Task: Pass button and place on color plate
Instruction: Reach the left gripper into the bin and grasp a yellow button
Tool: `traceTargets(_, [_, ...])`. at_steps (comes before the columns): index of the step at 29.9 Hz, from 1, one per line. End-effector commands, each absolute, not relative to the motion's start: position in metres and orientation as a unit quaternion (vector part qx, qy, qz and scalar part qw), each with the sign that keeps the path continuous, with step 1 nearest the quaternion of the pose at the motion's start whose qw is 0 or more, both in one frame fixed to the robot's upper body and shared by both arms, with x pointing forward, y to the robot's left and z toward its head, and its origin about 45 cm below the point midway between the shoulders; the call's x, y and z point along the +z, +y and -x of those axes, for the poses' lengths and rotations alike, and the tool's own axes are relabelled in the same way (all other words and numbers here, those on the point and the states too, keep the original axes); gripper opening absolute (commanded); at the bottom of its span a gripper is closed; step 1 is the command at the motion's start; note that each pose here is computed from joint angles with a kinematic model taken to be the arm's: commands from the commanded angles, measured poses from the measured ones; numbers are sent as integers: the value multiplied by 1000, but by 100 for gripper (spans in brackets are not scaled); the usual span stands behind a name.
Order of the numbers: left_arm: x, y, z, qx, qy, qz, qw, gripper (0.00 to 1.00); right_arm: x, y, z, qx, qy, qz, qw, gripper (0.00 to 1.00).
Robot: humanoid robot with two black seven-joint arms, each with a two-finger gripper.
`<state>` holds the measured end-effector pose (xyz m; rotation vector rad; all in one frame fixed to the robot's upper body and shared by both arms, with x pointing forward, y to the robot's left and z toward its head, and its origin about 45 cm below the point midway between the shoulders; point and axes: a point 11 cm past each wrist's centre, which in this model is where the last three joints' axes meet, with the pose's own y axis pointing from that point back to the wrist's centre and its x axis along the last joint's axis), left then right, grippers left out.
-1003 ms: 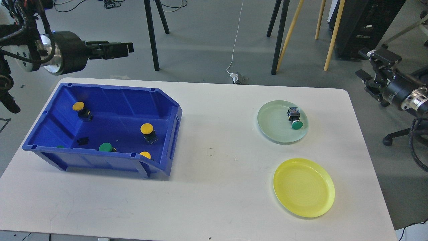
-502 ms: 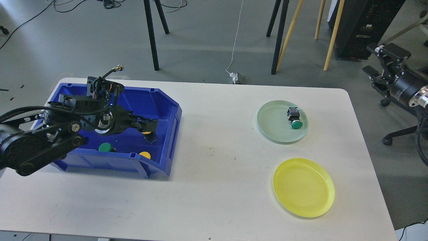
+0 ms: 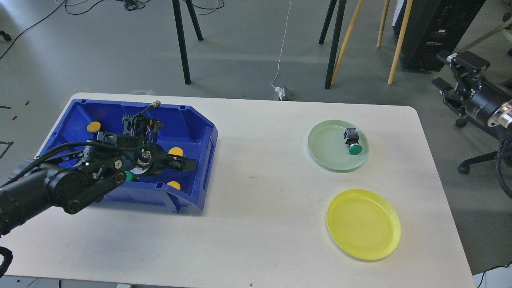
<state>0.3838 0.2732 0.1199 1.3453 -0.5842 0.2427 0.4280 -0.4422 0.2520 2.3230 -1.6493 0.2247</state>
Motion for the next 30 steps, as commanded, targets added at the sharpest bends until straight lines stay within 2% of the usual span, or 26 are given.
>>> traceTargets(1, [118, 277, -384, 111, -262, -615, 735, 95, 251, -442, -428, 77, -571, -805, 142, 79])
traceTargets(7, [119, 283, -386, 116, -260, -618, 733, 91, 250, -440, -428, 76, -569, -806, 141, 79])
traceTargets(20, [127, 280, -394, 127, -263, -613, 734, 92, 256, -435, -433, 83, -566, -809, 137, 79])
traceTargets(26, [126, 280, -393, 125, -264, -613, 735, 78, 256, -435, -433, 83, -566, -809, 138, 79])
traceTargets(28, [127, 282, -394, 126, -264, -615, 732, 68, 255, -435, -432, 82, -566, -808, 138, 79])
traceTargets(30, [128, 282, -395, 127, -265, -618, 730, 50, 255, -435, -432, 82, -566, -808, 138, 79])
